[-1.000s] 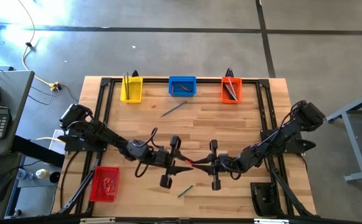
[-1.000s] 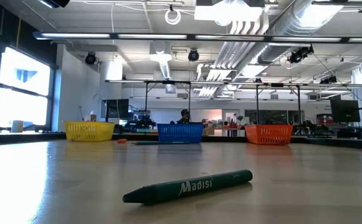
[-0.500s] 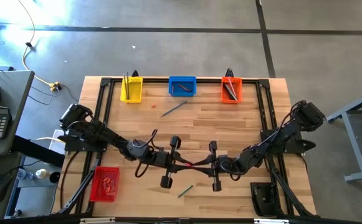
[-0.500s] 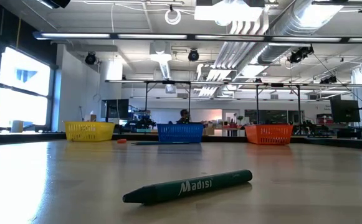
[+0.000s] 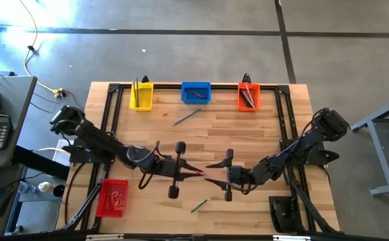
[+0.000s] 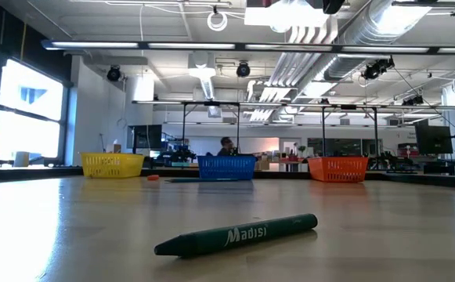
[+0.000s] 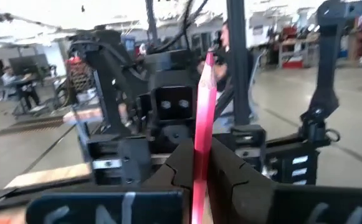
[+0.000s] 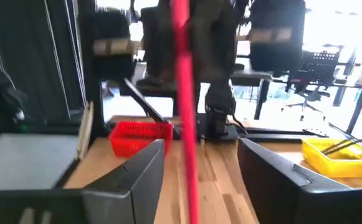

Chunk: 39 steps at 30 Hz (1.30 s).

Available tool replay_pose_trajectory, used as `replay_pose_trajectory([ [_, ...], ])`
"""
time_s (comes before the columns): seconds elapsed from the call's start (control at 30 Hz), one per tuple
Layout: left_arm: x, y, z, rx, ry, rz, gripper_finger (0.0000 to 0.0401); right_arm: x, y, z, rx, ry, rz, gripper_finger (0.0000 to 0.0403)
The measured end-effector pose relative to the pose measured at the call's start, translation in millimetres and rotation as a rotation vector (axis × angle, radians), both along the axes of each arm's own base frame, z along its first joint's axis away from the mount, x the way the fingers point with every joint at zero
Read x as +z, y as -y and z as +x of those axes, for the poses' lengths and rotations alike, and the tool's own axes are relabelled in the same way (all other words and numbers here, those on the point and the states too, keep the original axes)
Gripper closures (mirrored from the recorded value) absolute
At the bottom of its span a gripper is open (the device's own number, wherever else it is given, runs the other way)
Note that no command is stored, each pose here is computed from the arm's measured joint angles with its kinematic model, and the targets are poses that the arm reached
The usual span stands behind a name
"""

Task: Sort crayons/erasers/pens/pencils in bins
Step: Put the pink colored pencil into the yellow bin

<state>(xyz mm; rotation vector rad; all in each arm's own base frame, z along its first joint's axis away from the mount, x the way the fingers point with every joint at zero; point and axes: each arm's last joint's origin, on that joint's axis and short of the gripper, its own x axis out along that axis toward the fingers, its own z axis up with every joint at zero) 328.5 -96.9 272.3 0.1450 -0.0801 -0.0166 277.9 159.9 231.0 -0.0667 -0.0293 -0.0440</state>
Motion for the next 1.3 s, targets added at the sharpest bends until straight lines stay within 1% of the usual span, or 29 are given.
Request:
replay_pose_trajectory([
  [0.2,15,-2,-18,0.062,-0.065,0.018,0.0399,-3,1,0,-0.037,-0.03,-0.067,0.0209],
  [0.27,20,-2,-24,0.081,-0.08,0.022,0.0398,-3,1,0,-0.038,-0.032,-0.091,0.0216],
  [0.37,25,-5,-35,0.157,-0.141,0.03,0.0398,-4,1,0,-0.038,-0.045,-0.119,0.0234],
  [0.43,28,-10,-43,0.221,-0.18,-0.007,0.0398,-7,1,0,-0.037,-0.064,-0.131,0.0253],
  [0.53,28,-28,-59,0.327,-0.291,-0.091,0.0397,-11,3,1,-0.041,-0.104,-0.154,0.0293],
  [0.6,28,-46,-70,0.428,-0.367,-0.147,0.0397,-15,7,2,-0.049,-0.139,-0.152,0.0324],
  [0.7,27,-78,-88,0.633,-0.483,-0.175,0.0397,-20,16,7,-0.052,-0.186,-0.124,0.0374],
  [0.77,26,-104,-99,0.768,-0.564,-0.197,0.0397,-23,22,10,-0.041,-0.209,-0.102,0.0395],
  [0.9,21,-156,-113,0.95,-0.665,-0.289,0.0397,-23,30,14,-0.019,-0.219,-0.072,0.0385],
  [1.03,15,-204,-125,1.048,-0.718,-0.366,0.0396,-23,32,15,-0.018,-0.22,-0.078,0.039],
  [1.17,11,-247,-149,1.165,-0.742,-0.434,0.0396,-24,29,14,-0.008,-0.221,-0.081,0.0401],
  [1.23,11,-266,-165,1.246,-0.729,-0.485,0.0396,-24,28,14,-0.004,-0.221,-0.09,0.0398],
  [1.3,11,-282,-180,1.302,-0.699,-0.528,0.0396,-24,27,13,0.002,-0.221,-0.102,0.0399],
])
